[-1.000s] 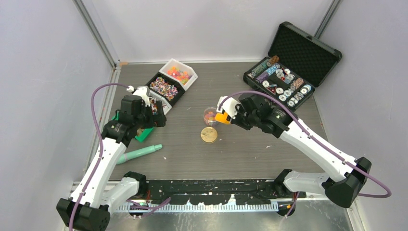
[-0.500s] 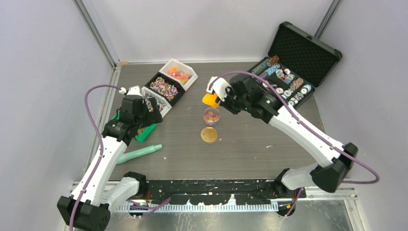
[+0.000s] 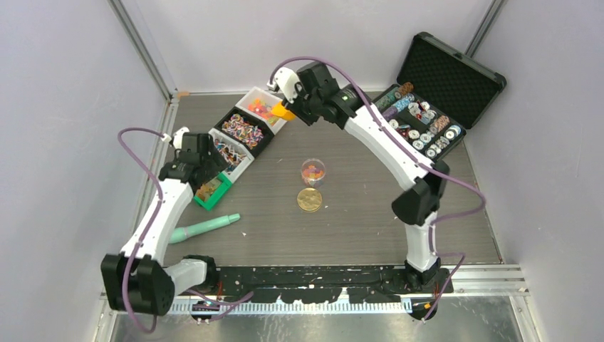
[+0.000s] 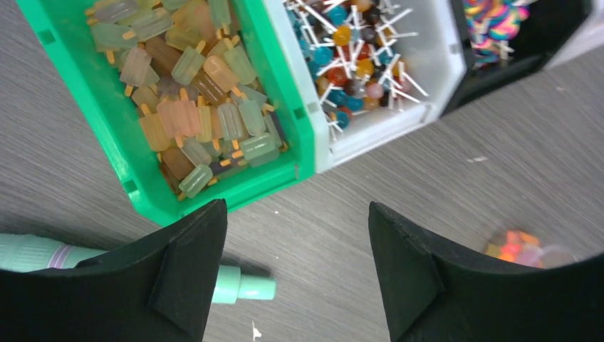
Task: Pack the candies
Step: Scoop the fake candies from the storage box.
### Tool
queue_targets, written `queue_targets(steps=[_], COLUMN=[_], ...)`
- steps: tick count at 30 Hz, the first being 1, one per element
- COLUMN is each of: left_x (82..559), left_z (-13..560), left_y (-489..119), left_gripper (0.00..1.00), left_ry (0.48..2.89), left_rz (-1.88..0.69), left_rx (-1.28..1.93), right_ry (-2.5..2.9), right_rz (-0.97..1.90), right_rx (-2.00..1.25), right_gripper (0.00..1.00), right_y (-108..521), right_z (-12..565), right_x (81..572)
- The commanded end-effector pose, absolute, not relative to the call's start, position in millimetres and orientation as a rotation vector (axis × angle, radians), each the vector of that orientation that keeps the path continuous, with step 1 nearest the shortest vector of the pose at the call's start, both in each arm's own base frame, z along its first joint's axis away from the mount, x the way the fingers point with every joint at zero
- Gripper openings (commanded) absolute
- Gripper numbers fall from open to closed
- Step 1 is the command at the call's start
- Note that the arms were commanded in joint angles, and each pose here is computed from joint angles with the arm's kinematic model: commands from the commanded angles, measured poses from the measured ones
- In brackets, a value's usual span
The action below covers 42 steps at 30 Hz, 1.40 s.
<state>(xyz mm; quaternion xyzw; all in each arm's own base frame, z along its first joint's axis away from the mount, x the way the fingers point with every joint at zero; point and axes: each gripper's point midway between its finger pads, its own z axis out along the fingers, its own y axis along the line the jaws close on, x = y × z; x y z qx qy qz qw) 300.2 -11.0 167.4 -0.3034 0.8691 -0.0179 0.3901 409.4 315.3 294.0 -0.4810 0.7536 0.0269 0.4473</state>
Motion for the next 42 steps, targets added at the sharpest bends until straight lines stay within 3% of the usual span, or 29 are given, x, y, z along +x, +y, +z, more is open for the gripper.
queue_targets(steps=[1, 4, 10, 15, 42], left_x=[327.0, 342.9, 370.5, 377.6, 365.1], left_z=[164.6, 155.5, 141.8, 132.8, 91.7], left_y=[0.9, 2.1, -1.5, -0.6, -8.6], left_gripper=[0.74, 0.72, 0.55, 0.48, 0.29], left_ry=[2.158, 2.174, 2.177, 2.213, 2.328], left_rz=[-0.044, -0.083, -0.124, -0.114, -0.123], left_rx=[-0.892, -0.914, -0.911, -0.896, -0.857], right_ry=[1.846, 1.84, 1.826, 1.832, 1.732], right_rz=[0.028, 0.001, -0.025, -0.066, -0.276], right_rx=[-1.23, -1.265, -1.248, -1.245, -1.336], right_gripper=[0.0, 0.0, 0.0, 0.0, 0.0], right_y=[321.1, 328.1, 337.1, 340.9, 394.3], right_z=[296.3, 284.6, 268.0, 251.6, 171.6], right_x=[430.7, 444.5, 472.4, 488.1, 523.8])
